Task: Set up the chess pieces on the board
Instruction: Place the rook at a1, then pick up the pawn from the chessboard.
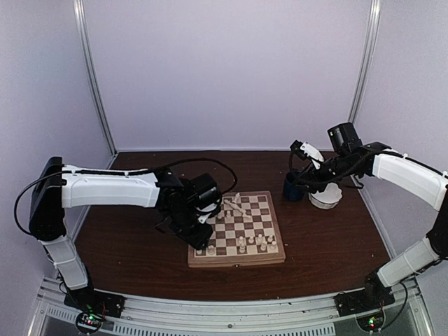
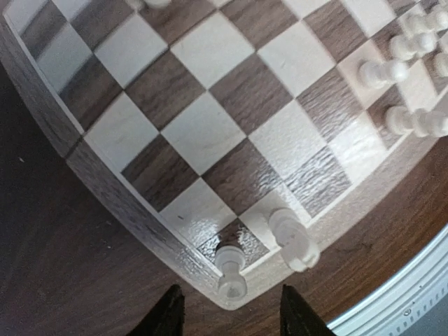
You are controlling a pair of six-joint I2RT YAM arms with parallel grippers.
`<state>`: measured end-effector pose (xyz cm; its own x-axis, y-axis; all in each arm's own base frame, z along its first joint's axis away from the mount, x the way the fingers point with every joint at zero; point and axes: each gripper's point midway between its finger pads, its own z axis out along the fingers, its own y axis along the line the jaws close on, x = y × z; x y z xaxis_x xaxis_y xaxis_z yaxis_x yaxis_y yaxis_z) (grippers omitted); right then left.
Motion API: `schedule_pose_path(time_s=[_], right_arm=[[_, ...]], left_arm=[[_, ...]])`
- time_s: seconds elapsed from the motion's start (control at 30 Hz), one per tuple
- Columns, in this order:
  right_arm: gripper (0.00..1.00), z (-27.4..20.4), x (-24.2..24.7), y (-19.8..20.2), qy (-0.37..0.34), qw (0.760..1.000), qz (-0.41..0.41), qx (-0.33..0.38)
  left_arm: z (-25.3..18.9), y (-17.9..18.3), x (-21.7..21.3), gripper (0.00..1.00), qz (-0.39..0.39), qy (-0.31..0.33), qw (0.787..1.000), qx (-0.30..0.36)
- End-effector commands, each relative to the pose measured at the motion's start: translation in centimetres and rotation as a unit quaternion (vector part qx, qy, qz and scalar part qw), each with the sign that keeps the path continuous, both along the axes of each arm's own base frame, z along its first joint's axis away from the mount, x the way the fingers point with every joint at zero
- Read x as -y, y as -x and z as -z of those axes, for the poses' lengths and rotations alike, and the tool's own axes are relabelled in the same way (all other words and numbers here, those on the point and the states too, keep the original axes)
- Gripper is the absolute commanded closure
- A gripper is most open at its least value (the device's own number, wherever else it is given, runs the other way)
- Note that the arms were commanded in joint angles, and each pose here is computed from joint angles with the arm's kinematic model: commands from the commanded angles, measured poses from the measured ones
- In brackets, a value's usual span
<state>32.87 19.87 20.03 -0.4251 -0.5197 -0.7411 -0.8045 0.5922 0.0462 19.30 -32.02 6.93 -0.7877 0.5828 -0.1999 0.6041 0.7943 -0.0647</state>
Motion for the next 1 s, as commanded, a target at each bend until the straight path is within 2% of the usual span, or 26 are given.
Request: schedule_pose_path(time_s=[0.0, 0.13, 0.27, 0.53, 0.97], right_arm=[[0.54, 0.1, -0.1, 0.2, -0.003, 1.0, -0.005, -0.005], [0.53, 0.1, 0.0, 0.1, -0.002, 1.0, -0.006, -0.004], [0.54, 0.1, 0.1, 0.2, 0.001, 1.0, -0.003, -0.002], [0.54, 0.0, 0.4, 0.2, 0.006, 1.0, 0.0, 0.005], [0.54, 0.4, 0.3, 0.2, 0.009, 1.0, -0.004, 0.001]], left_arm=[[-7.7, -1.7, 1.1, 0.51, 0.021, 0.049, 0.996, 0.071], [-9.1, -4.8, 1.7, 0.52, 0.011, 0.045, 0.994, 0.095], [-8.4, -8.2, 2.9, 0.59, -0.024, 0.042, 0.995, 0.086], [-5.3, -13.3, 4.3, 0.61, -0.075, 0.033, 0.994, 0.069], [-1.3, -15.9, 5.0, 0.7, -0.107, 0.033, 0.993, 0.029]])
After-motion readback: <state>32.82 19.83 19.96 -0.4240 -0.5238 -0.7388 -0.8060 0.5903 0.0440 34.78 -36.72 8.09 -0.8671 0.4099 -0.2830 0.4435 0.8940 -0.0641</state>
